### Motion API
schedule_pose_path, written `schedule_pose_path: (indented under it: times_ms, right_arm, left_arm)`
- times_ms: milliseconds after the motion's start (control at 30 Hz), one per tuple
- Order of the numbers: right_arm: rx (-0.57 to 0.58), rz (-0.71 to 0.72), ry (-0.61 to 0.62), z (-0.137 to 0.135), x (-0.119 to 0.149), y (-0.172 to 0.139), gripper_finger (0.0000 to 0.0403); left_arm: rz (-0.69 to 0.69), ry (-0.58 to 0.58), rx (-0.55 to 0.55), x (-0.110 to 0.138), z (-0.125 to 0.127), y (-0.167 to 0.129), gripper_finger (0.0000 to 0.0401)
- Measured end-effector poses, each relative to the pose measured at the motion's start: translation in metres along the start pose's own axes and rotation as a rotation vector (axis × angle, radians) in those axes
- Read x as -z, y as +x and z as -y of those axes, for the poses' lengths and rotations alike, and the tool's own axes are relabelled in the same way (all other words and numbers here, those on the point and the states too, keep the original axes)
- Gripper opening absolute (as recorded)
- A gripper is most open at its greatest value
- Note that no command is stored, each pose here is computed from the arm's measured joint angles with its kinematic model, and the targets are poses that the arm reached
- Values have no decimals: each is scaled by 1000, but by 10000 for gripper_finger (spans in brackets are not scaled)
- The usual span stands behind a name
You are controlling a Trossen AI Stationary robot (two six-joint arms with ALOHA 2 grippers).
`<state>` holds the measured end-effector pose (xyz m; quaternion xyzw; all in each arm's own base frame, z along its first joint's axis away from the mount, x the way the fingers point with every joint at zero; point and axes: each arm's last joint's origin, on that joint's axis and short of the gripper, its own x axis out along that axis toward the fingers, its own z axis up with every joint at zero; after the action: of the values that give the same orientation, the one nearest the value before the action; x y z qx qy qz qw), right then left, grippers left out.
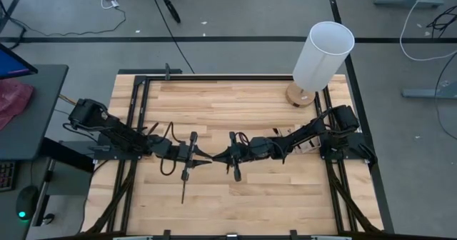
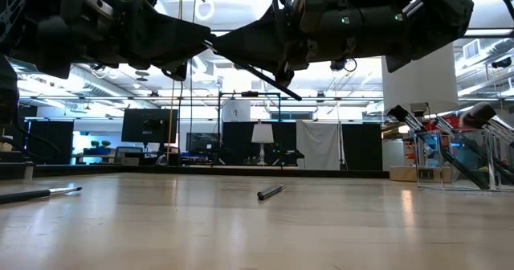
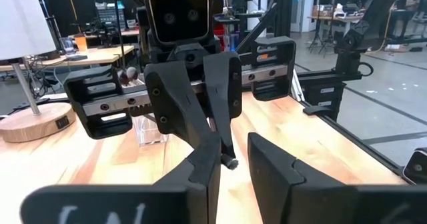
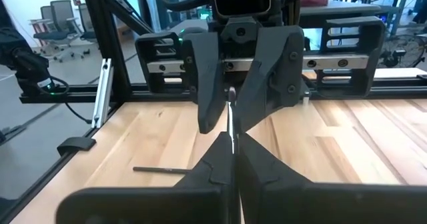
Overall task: Put items in baskets/containers
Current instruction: Put the black eyeshadow brush into the transparent organizer
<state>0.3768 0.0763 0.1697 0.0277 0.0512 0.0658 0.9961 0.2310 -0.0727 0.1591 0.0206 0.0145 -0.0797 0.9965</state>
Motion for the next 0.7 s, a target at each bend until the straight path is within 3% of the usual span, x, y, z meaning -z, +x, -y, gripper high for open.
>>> schedule_pose_path:
  times_ms: [567, 700]
  right_arm:
    - [2, -15, -1, -1, 2, 0, 7]
    - [-2, 45, 4, -2, -8, 0, 7]
  left_arm:
    - [-50, 3, -27, 2, -1, -2, 76]
    - [-118, -5, -26, 4, -2, -7, 76]
